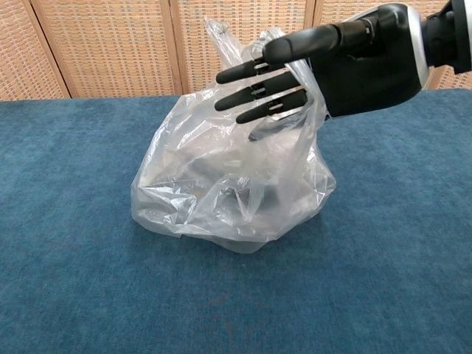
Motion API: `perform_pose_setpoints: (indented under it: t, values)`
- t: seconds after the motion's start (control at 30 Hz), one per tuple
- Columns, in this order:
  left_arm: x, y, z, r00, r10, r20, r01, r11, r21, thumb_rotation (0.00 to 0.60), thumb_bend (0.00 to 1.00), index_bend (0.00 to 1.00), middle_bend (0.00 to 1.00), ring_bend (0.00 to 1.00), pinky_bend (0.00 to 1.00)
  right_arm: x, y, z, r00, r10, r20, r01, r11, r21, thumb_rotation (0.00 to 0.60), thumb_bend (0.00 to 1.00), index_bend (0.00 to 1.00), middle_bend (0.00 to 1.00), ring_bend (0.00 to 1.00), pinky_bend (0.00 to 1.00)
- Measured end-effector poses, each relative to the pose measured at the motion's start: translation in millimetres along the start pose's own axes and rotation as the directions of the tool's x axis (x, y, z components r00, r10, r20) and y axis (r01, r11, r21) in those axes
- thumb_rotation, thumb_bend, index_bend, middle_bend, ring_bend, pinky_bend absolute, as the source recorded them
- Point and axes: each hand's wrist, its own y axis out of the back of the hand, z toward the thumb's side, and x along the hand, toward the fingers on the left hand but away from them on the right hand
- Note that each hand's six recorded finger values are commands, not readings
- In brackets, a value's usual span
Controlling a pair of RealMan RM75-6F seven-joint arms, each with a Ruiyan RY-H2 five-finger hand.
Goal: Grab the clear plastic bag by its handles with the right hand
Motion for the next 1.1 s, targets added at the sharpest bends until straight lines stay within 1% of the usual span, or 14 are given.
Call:
perform_pose_setpoints:
  t: [0.13,0.2,0.3,0.4,0.6,0.83,0.9,1.0,1.07,1.1]
  values:
    - [0.9,0.5,-0.7,1.000,0.000,-0.002,0.000,1.000,-0.002,0.600,0.06,0.00,0.00,0.00,0.00,-5.3,0.9,7.7,0.999,0.031,-0.032,-0.033,0.998,-0.059,0.600,0.00,0.27,0.28,0.08,0.04]
    - [1.1,0.7,-0.8,1.000,0.000,-0.001,0.000,1.000,-0.004,0.600,0.06,0.00,0.00,0.00,0.00,-6.9,2.6,10.1,0.998,0.040,-0.045,-0.043,0.997,-0.071,0.600,0.00,0.28,0.29,0.09,0.04]
    - [1.2,0.5,-1.2,1.000,-0.001,-0.002,0.001,1.000,-0.004,0.600,0.06,0.00,0.00,0.00,0.00,-8.2,6.7,10.5,0.998,0.039,-0.046,-0.042,0.997,-0.059,0.600,0.00,0.29,0.30,0.10,0.01]
    - [1.4,0.5,-1.3,1.000,-0.002,-0.002,0.002,1.000,-0.005,0.600,0.05,0.00,0.00,0.00,0.00,-8.3,8.9,10.5,0.998,0.030,-0.047,-0.031,0.999,-0.026,0.600,0.00,0.29,0.30,0.10,0.00]
    - [1.2,0.1,-1.2,1.000,-0.005,-0.002,0.005,1.000,-0.006,0.600,0.06,0.00,0.00,0.00,0.00,-7.7,15.4,12.8,0.997,-0.015,-0.082,0.020,0.998,0.060,0.600,0.00,0.29,0.30,0.11,0.00]
    - [0.7,0.1,-1.4,1.000,-0.006,-0.002,0.006,1.000,-0.008,0.600,0.06,0.00,0.00,0.00,0.00,-5.8,19.4,15.9,0.984,-0.085,-0.160,0.105,0.986,0.126,0.600,0.00,0.30,0.31,0.12,0.00]
    - [0.6,0.0,-1.1,1.000,-0.006,-0.001,0.006,1.000,-0.009,0.600,0.06,0.00,0.00,0.00,0.00,-5.1,18.4,15.9,0.979,-0.101,-0.178,0.122,0.986,0.113,0.600,0.00,0.30,0.31,0.12,0.00]
    - [0.5,-0.5,-0.6,1.000,-0.008,0.000,0.008,1.000,-0.008,0.600,0.06,0.00,0.00,0.00,0.00,-4.9,14.6,15.5,0.972,-0.118,-0.203,0.130,0.990,0.049,0.600,0.00,0.30,0.32,0.12,0.00]
    - [0.3,-0.3,-0.9,1.000,-0.008,-0.001,0.008,1.000,-0.009,0.600,0.06,0.00,0.00,0.00,0.00,-5.5,12.5,15.4,0.970,-0.121,-0.211,0.124,0.992,0.001,0.600,0.00,0.30,0.32,0.14,0.05]
    - [0.3,-0.1,-1.2,1.000,-0.007,-0.002,0.007,1.000,-0.010,0.600,0.06,0.00,0.00,0.00,0.00,-5.8,11.6,15.3,0.970,-0.121,-0.212,0.119,0.993,-0.022,0.600,0.00,0.30,0.33,0.15,0.10]
